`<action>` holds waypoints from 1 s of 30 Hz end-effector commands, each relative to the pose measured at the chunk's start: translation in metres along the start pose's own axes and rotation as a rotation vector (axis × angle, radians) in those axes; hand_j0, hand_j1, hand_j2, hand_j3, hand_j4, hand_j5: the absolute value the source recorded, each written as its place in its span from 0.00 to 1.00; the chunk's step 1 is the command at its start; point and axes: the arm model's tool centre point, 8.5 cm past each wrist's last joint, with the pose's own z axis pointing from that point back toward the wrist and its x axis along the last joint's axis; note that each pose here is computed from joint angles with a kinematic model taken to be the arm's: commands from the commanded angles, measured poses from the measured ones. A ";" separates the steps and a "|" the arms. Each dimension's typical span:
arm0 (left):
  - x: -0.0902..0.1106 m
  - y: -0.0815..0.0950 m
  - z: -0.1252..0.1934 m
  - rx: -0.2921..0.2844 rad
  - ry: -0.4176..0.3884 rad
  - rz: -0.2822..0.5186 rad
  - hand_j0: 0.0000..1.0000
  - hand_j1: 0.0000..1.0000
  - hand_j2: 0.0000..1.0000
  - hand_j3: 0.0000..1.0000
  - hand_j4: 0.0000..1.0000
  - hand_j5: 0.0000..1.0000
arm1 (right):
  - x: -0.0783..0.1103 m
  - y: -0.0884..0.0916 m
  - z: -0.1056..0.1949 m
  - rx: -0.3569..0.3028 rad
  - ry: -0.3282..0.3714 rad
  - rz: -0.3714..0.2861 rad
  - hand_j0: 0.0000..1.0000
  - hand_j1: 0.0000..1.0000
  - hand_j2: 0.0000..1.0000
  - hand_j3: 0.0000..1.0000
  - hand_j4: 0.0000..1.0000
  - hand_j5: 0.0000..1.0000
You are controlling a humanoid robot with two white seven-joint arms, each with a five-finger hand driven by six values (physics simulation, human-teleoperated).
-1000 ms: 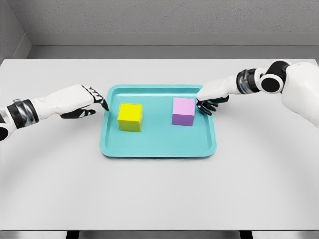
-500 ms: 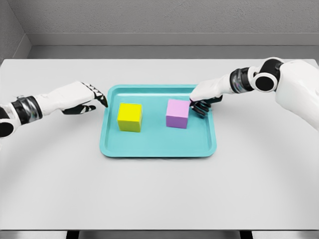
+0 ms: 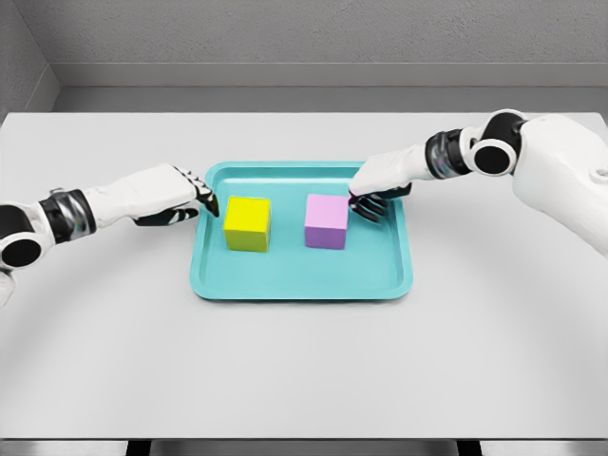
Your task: Push two cubes
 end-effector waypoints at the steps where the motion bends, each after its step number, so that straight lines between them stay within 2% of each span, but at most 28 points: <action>1: 0.004 0.002 -0.002 0.004 -0.014 -0.003 0.51 0.51 0.51 0.51 0.51 0.51 | 0.003 -0.004 -0.004 -0.007 -0.010 0.000 0.11 0.11 0.11 0.11 0.11 0.11; 4: 0.007 -0.002 -0.004 -0.014 -0.023 -0.006 0.51 0.51 0.51 0.51 0.51 0.51 | 0.001 -0.002 -0.002 -0.005 -0.003 -0.005 0.11 0.11 0.11 0.11 0.11 0.11; 8: 0.011 -0.001 -0.007 -0.008 -0.037 -0.008 0.51 0.51 0.51 0.51 0.51 0.51 | -0.020 -0.002 0.013 -0.008 0.061 -0.037 0.11 0.11 0.11 0.11 0.11 0.11; 9: 0.013 0.000 -0.008 -0.006 -0.041 -0.011 0.51 0.51 0.51 0.51 0.51 0.51 | -0.022 -0.010 0.018 -0.015 0.069 -0.024 0.12 0.12 0.12 0.12 0.12 0.12; 11: 0.013 0.000 -0.008 -0.006 -0.041 -0.011 0.50 0.50 0.50 0.50 0.50 0.50 | -0.026 -0.008 0.037 -0.018 0.086 -0.006 0.12 0.12 0.12 0.12 0.12 0.12; 13: 0.014 0.000 -0.009 -0.004 -0.045 -0.012 0.50 0.50 0.50 0.50 0.50 0.50 | -0.015 -0.005 0.056 -0.012 0.066 0.055 0.12 0.12 0.12 0.12 0.12 0.12; 15: 0.016 0.000 -0.011 -0.002 -0.050 -0.010 0.50 0.50 0.50 0.50 0.50 0.50 | -0.004 0.000 0.052 0.026 0.037 0.094 0.12 0.12 0.12 0.12 0.12 0.12; 20: 0.021 0.000 -0.018 0.009 -0.065 -0.001 0.50 0.50 0.50 0.50 0.50 0.50 | 0.006 0.017 0.033 0.103 0.002 0.110 0.12 0.12 0.12 0.12 0.12 0.12; 30: 0.027 0.001 -0.026 0.024 -0.085 0.007 0.49 0.49 0.49 0.49 0.49 0.49 | 0.025 0.011 0.008 0.125 -0.053 0.140 0.12 0.12 0.12 0.12 0.12 0.12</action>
